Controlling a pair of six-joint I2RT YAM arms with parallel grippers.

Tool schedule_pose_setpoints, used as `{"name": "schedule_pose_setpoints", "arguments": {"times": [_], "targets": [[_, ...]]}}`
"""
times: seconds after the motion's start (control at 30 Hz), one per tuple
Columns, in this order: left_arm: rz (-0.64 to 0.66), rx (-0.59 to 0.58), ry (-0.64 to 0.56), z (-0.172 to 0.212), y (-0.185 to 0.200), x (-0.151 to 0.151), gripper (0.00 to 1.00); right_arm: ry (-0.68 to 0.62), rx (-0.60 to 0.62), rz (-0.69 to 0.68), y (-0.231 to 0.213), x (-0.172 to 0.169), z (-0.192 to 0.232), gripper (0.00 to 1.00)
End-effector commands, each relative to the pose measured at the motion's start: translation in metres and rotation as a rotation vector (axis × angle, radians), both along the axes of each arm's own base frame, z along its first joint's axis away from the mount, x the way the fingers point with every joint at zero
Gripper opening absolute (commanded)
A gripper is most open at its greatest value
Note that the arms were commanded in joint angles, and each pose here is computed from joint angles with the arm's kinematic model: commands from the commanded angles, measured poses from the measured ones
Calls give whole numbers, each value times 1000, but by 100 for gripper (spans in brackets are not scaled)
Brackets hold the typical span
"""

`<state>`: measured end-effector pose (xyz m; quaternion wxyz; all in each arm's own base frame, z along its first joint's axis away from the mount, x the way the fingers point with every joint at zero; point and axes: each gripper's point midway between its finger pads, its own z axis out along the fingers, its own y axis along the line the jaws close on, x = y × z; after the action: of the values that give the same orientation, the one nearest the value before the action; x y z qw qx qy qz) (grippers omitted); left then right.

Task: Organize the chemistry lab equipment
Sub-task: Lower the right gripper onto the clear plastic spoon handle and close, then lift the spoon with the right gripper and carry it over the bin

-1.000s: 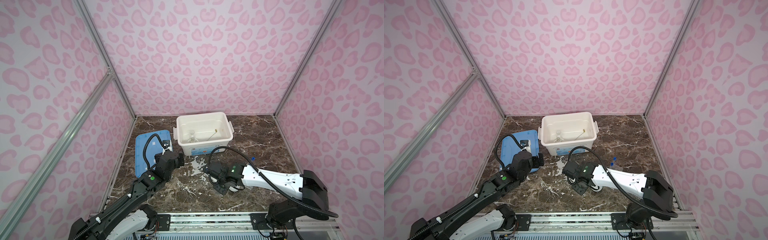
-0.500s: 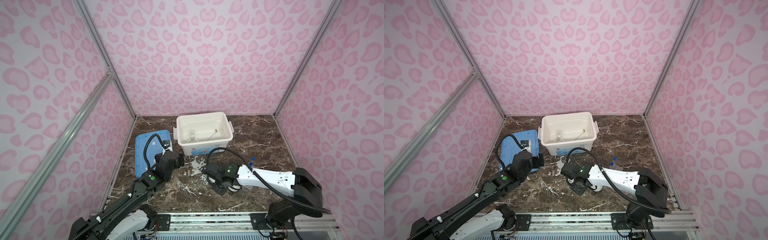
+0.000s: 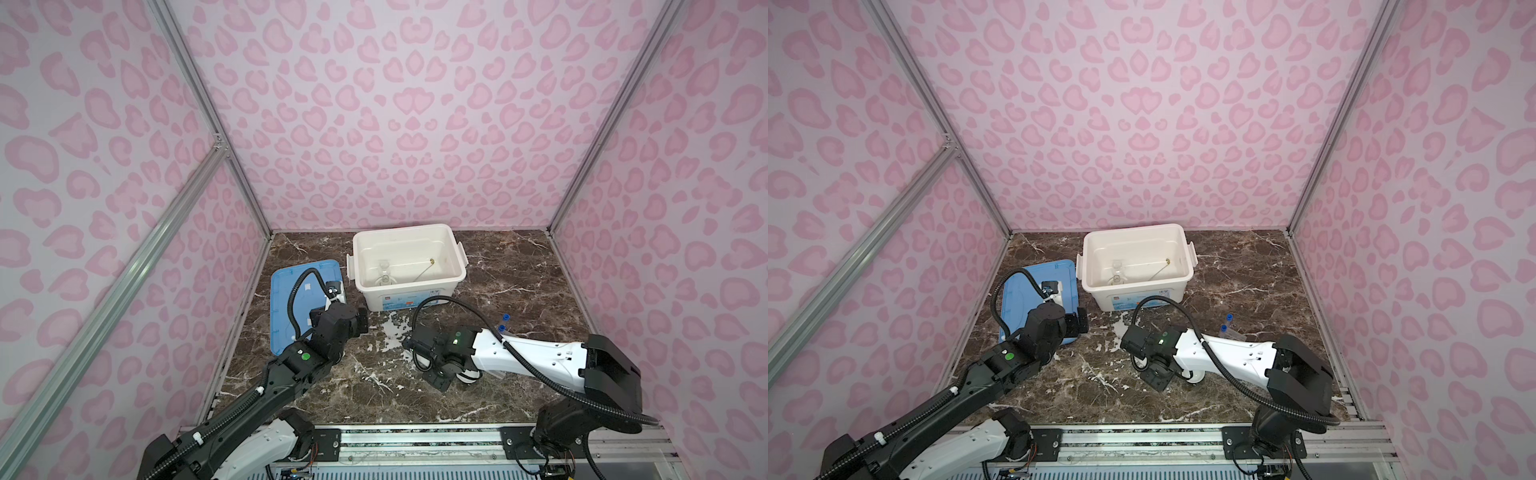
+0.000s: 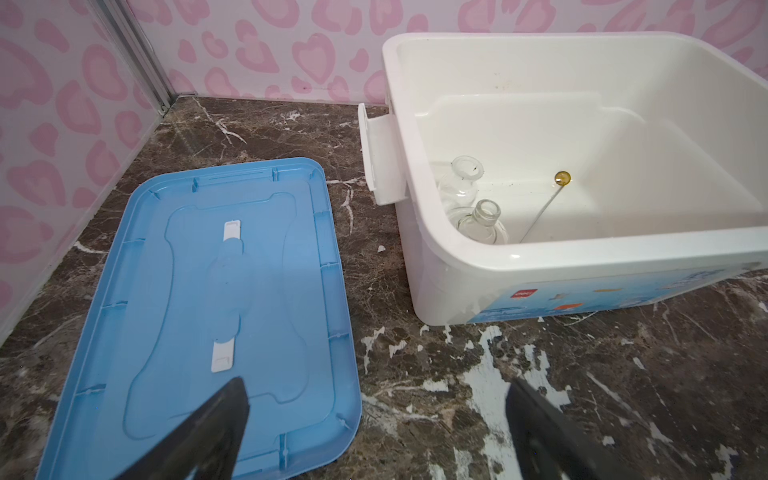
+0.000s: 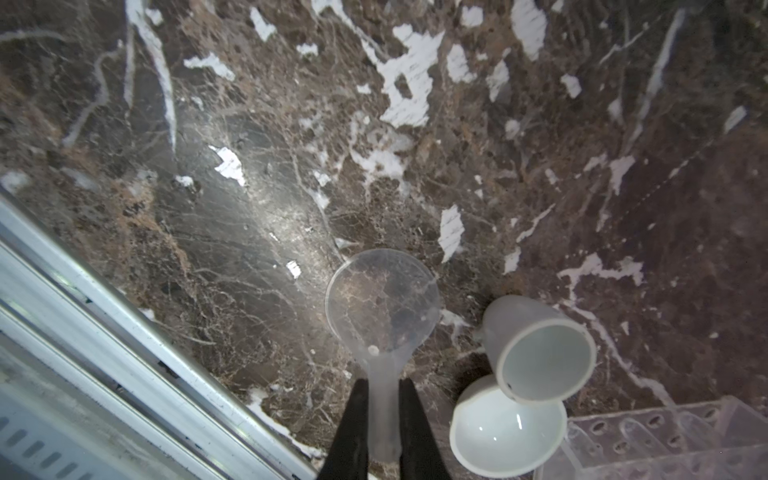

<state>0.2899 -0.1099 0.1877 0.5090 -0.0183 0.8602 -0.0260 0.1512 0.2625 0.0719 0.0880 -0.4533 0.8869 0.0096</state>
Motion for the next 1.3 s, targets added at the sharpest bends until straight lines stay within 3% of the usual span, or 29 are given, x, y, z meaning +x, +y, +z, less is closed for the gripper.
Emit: {"name": "schedule_pose_setpoints", "arguments": {"times": [0.0,0.37,0.67,0.87,1.03,1.27], "targets": [[12,2,-5,-1,2,1,97,-14,14,10,4,4,7,10],[14,10,-1,-3,3,1,97,-129,205,8,31,52,84,8],[10,19,7,-8,1,2,97,-344,393,-3,48,111,177,7],[4,19,13,-11,-1,4,97,-454,452,-70,35,158,216,7],[-9,25,23,-13,-4,5,97,-510,459,-139,18,205,231,7],[-18,30,34,-16,-7,6,97,-435,323,-247,-12,267,192,7]]}}
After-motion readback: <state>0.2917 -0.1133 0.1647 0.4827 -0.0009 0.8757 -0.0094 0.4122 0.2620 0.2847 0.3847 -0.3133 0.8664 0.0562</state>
